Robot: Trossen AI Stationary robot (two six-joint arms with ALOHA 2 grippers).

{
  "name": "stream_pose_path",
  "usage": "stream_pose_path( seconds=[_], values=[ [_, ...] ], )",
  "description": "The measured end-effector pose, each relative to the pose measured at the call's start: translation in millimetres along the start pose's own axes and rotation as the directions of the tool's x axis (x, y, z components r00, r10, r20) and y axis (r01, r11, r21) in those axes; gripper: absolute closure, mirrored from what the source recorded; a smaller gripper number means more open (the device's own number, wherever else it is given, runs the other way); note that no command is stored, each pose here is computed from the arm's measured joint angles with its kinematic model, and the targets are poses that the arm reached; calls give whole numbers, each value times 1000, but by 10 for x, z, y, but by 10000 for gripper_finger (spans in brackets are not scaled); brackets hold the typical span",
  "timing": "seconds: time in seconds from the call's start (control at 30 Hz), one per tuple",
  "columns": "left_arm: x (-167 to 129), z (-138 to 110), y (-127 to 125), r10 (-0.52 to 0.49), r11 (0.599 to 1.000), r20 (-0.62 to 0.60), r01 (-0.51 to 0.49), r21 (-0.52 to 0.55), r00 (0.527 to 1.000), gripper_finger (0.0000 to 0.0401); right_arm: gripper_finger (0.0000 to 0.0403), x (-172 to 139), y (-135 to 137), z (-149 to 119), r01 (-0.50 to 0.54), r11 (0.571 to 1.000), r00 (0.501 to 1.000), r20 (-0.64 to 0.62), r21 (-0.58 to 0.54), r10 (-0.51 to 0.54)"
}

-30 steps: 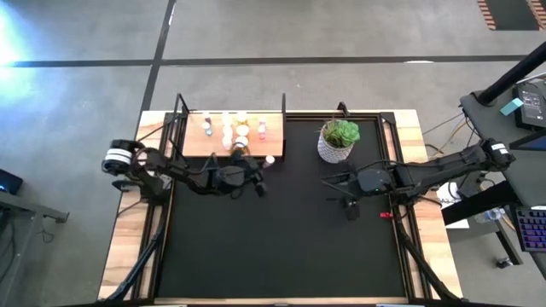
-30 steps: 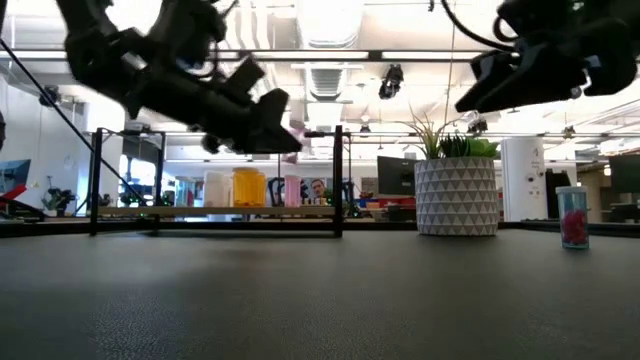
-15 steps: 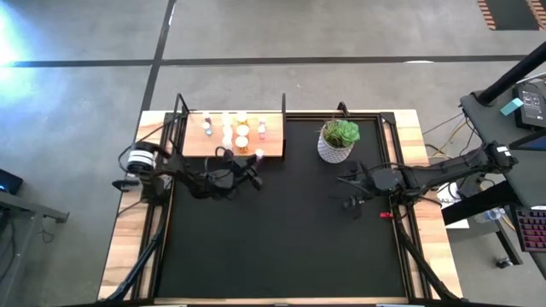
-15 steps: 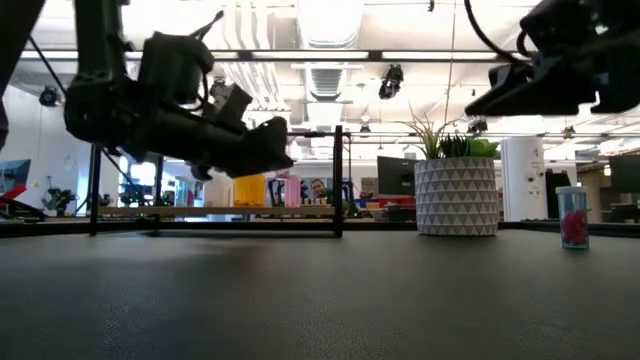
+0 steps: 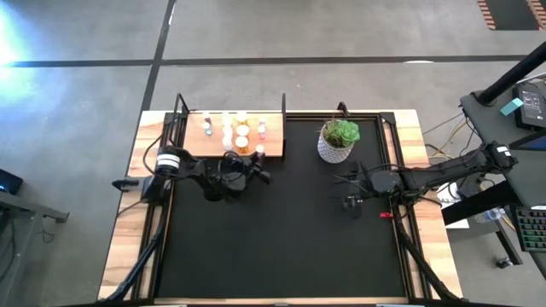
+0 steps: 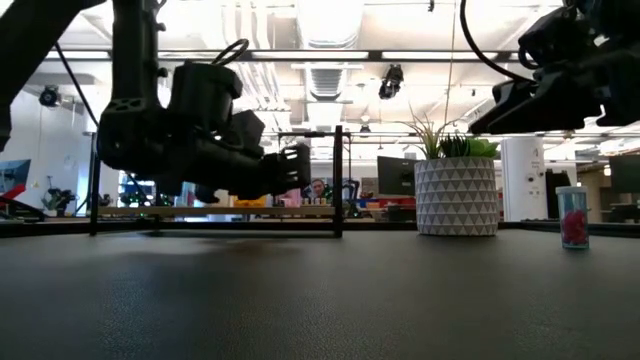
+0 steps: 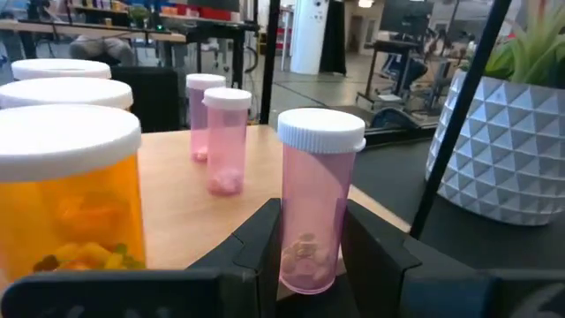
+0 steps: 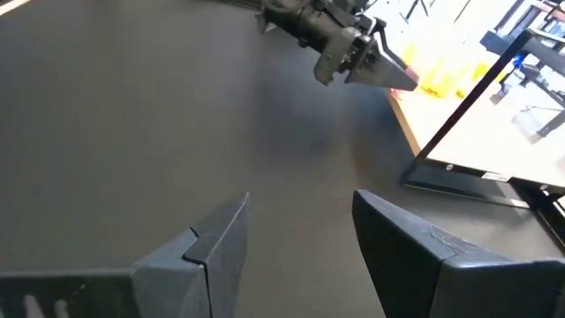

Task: Pick and place medicine bottles onto shelf by color
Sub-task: Put the pink pill bottle on the shelf aligned with the other pink pill bottles

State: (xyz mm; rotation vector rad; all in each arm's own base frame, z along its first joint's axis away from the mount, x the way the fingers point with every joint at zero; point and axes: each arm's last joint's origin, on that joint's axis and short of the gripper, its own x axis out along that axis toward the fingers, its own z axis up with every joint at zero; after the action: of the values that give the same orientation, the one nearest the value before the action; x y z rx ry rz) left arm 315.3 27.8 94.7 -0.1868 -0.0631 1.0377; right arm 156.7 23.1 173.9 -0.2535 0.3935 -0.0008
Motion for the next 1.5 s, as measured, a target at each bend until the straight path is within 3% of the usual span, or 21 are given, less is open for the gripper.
stream_pose_path(
  seconds=[0.33, 1.5],
  values=[
    [113, 34, -24, 76, 997, 28, -77, 23, 997, 314, 209, 3, 1, 3, -1, 1000, 1000, -2, 18, 1],
    [329, -5, 63, 84, 991, -32, -80, 108, 996, 314, 209, 2, 0, 6, -1, 1000, 1000, -1, 18, 1]
  ],
)
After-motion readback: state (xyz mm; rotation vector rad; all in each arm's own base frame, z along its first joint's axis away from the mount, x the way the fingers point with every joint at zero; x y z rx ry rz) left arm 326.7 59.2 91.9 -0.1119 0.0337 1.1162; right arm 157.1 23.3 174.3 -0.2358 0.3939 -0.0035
